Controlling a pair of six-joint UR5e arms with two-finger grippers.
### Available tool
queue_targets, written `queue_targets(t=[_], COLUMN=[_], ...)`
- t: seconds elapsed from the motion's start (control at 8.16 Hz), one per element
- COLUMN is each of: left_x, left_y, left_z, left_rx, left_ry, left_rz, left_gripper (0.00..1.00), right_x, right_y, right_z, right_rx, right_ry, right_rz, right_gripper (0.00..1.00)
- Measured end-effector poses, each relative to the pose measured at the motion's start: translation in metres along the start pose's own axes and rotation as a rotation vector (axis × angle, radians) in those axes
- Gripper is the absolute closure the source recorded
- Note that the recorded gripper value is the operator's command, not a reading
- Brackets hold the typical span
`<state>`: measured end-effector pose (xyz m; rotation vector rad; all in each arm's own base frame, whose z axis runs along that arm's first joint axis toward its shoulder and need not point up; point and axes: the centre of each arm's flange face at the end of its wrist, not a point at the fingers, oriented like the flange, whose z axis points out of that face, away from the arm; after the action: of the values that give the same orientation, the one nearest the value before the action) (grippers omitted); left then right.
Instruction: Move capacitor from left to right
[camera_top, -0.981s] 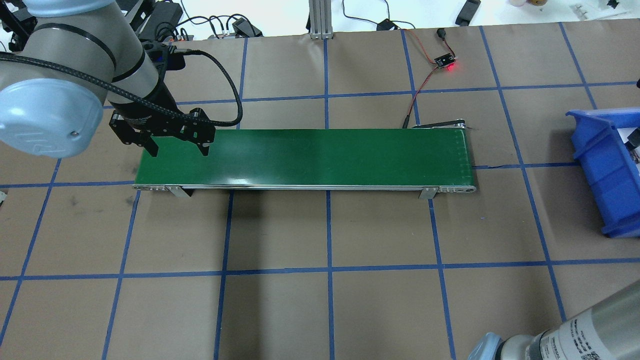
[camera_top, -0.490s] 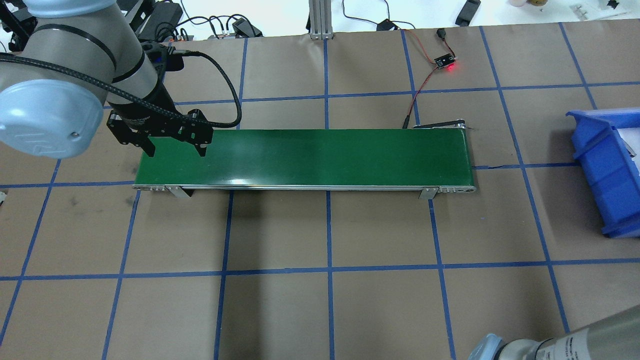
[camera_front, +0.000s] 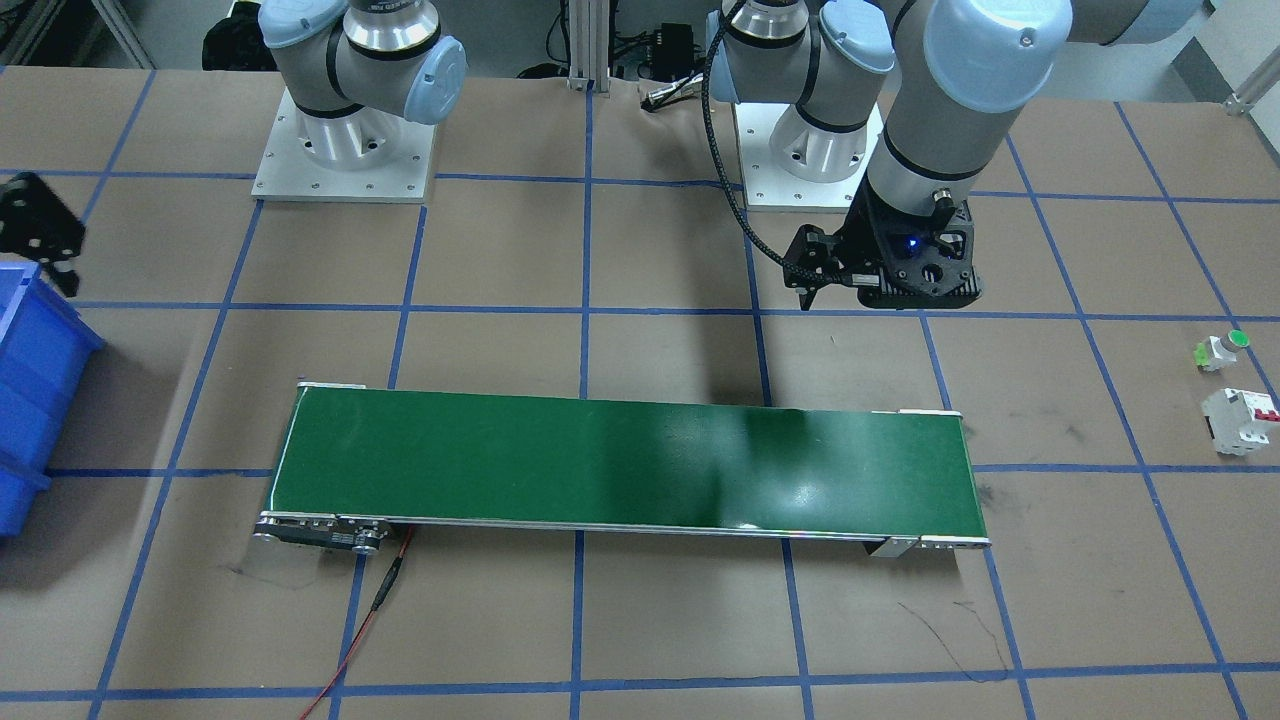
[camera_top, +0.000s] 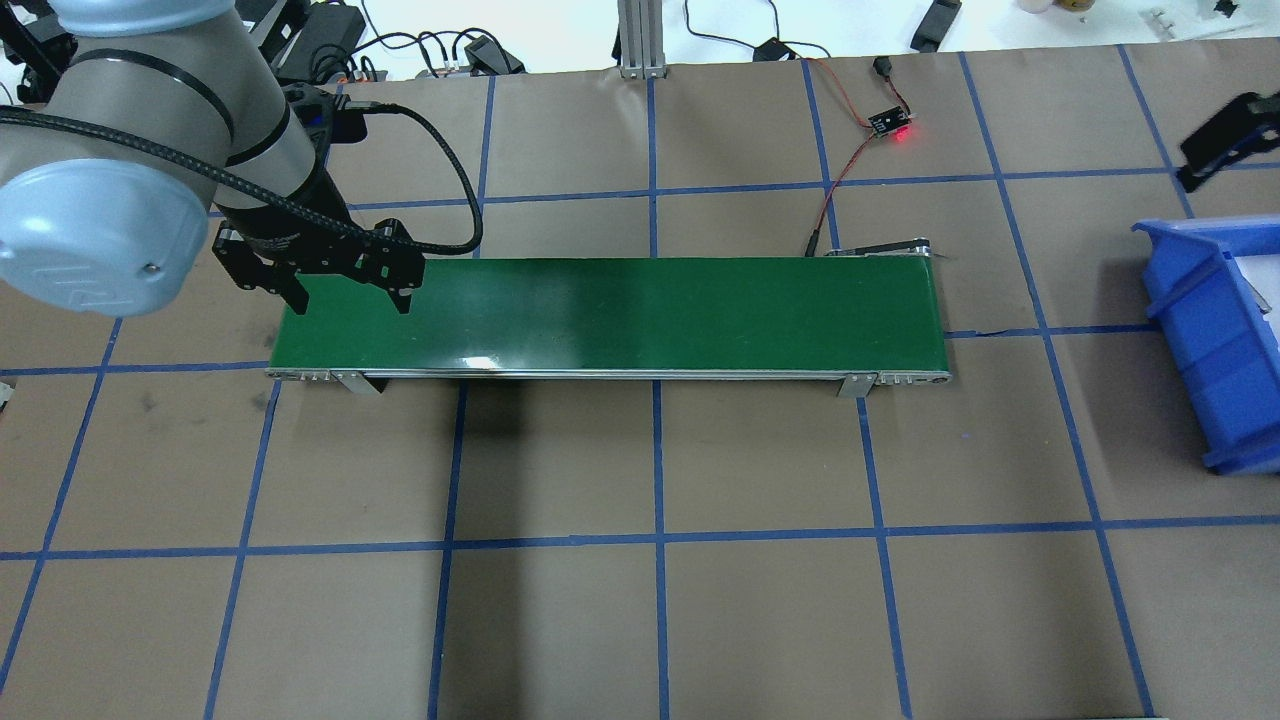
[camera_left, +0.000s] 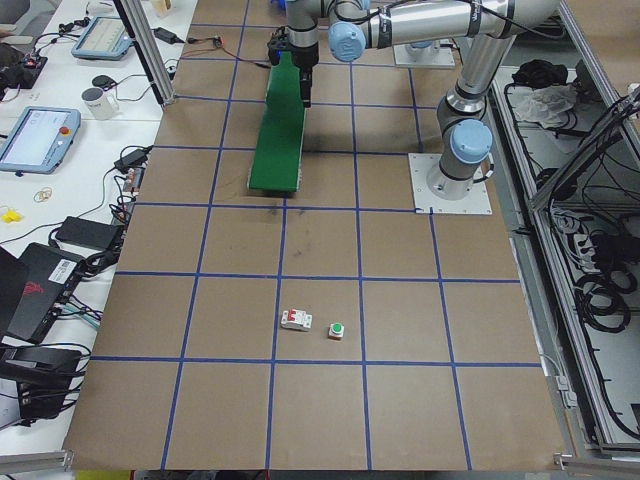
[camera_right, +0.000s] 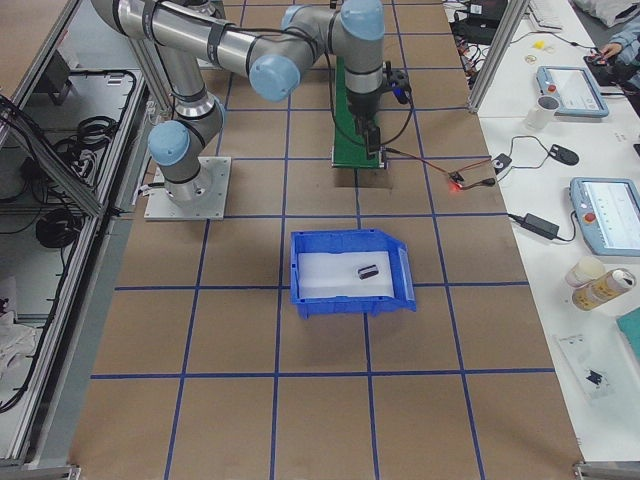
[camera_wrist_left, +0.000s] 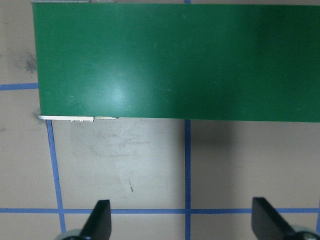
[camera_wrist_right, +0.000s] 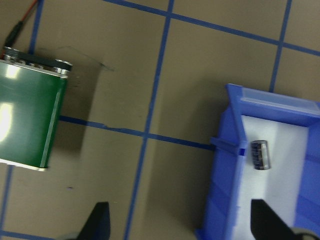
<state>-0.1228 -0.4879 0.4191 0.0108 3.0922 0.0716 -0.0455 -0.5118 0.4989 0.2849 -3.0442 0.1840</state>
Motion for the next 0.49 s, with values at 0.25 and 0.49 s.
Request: queue_targets(t=[0.25,0.49], left_x=[0.0,0.0], left_y=[0.0,0.0], left_z=[0.0,-0.002], left_rx=[-0.001,0.003], left_ry=[0.0,0.0], left_rz=[-0.001,0.002], left_gripper=[0.0,0.0], right_x=[-0.118,-0.199], right_y=[-0.013,-0.012], right_z=[-0.015,-0.02], right_rx=[0.0,0.004], right_ry=[0.002,-0.013], right_rz=[-0.001,0.045], right_gripper=[0.0,0.0])
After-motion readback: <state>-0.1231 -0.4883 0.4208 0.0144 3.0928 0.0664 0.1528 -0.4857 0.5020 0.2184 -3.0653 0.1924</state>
